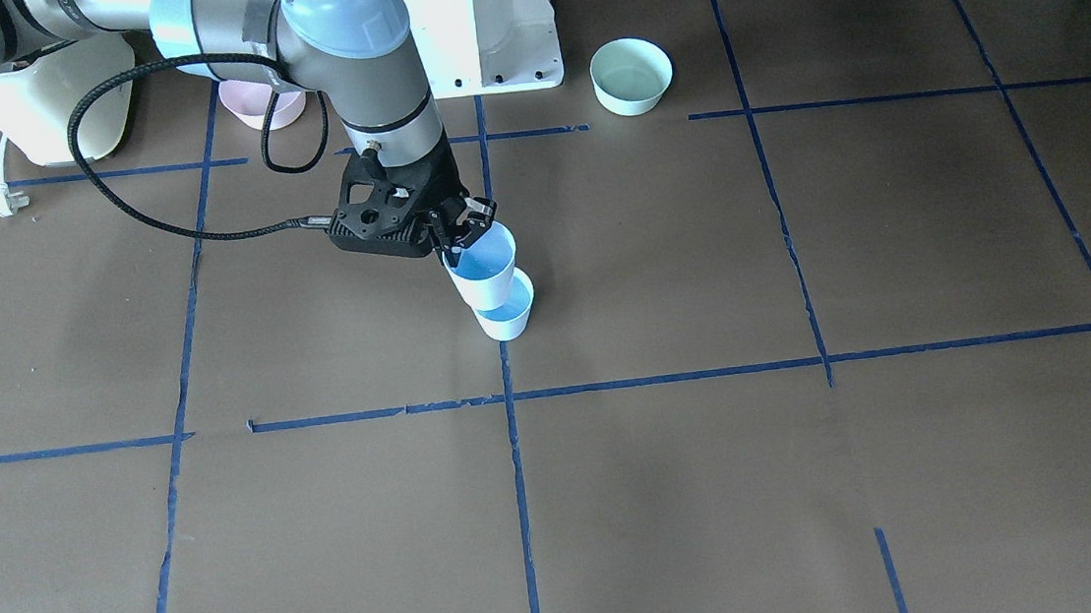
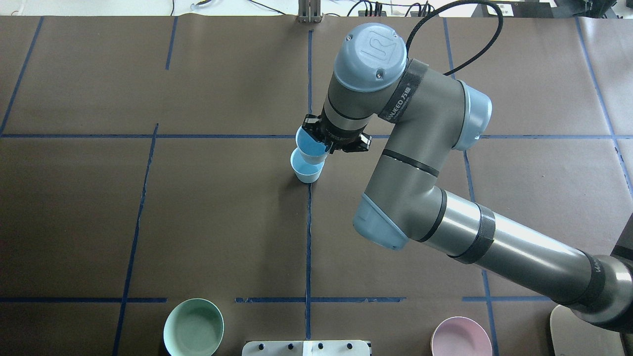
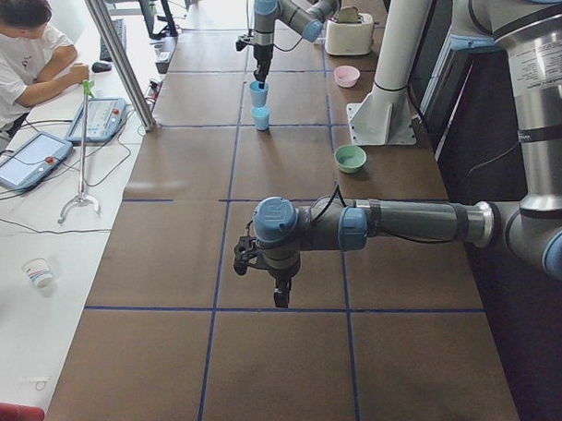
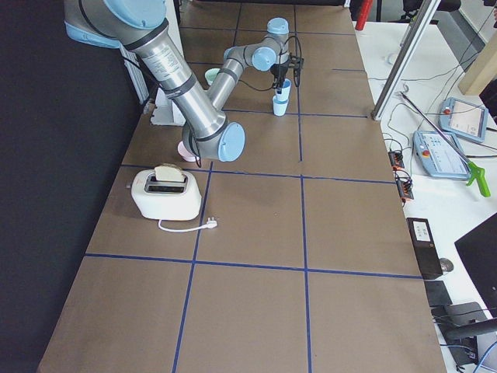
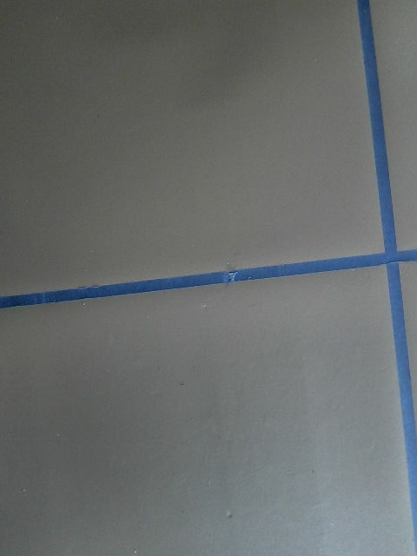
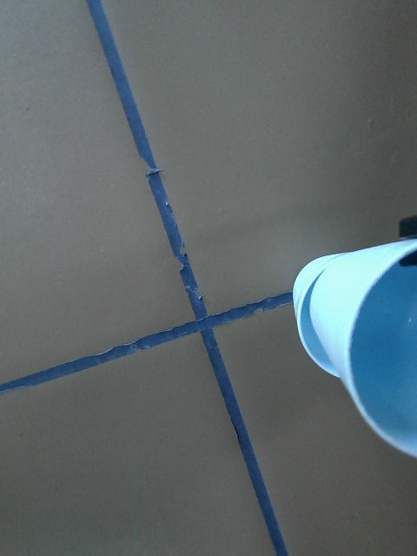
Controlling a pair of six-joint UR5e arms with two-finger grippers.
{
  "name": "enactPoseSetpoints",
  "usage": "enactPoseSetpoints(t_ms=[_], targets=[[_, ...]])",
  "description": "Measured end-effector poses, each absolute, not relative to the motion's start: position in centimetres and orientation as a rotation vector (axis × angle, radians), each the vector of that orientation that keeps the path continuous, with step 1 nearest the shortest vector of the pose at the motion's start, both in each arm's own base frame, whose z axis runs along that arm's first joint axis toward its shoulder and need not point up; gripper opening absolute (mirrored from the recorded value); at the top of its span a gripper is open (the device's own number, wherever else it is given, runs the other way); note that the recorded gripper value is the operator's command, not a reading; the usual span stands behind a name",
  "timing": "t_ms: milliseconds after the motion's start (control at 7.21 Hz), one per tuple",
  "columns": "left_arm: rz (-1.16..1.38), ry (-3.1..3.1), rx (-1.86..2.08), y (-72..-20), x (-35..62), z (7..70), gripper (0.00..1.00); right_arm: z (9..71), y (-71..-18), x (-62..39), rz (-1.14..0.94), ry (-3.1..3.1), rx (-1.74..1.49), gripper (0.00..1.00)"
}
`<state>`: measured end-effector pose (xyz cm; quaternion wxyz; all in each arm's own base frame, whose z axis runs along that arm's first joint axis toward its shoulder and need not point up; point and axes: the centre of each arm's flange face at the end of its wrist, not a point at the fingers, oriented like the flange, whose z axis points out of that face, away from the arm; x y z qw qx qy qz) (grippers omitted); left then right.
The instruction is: Stack blue cups with both arms
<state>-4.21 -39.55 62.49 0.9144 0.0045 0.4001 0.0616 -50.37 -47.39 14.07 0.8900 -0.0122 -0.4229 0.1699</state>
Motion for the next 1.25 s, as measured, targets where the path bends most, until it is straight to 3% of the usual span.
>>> enactPoseSetpoints(t_ms=[555,693,832,1248], targets=[[0.126,0.824,0.007,-39.5,-4.2,62.6,1.00,14.3,-47.0,-51.7,0.348,-0.866,-0.016,0.03],[0.126,0.824,0.008,-39.5,-4.2,62.5,1.00,14.3,-47.0,-51.8,0.347,-0.865,-0.017,0.57],[0.126,0.825,0.008,-39.5,-4.2,62.5,1.00,14.3,-47.0,-51.9,0.344,-0.866,-0.015,1.00],[0.126,0.825,0.009,-39.6,-4.2,62.5,1.00,14.4,-46.7,-52.2,0.330,-0.864,-0.015,1.00]])
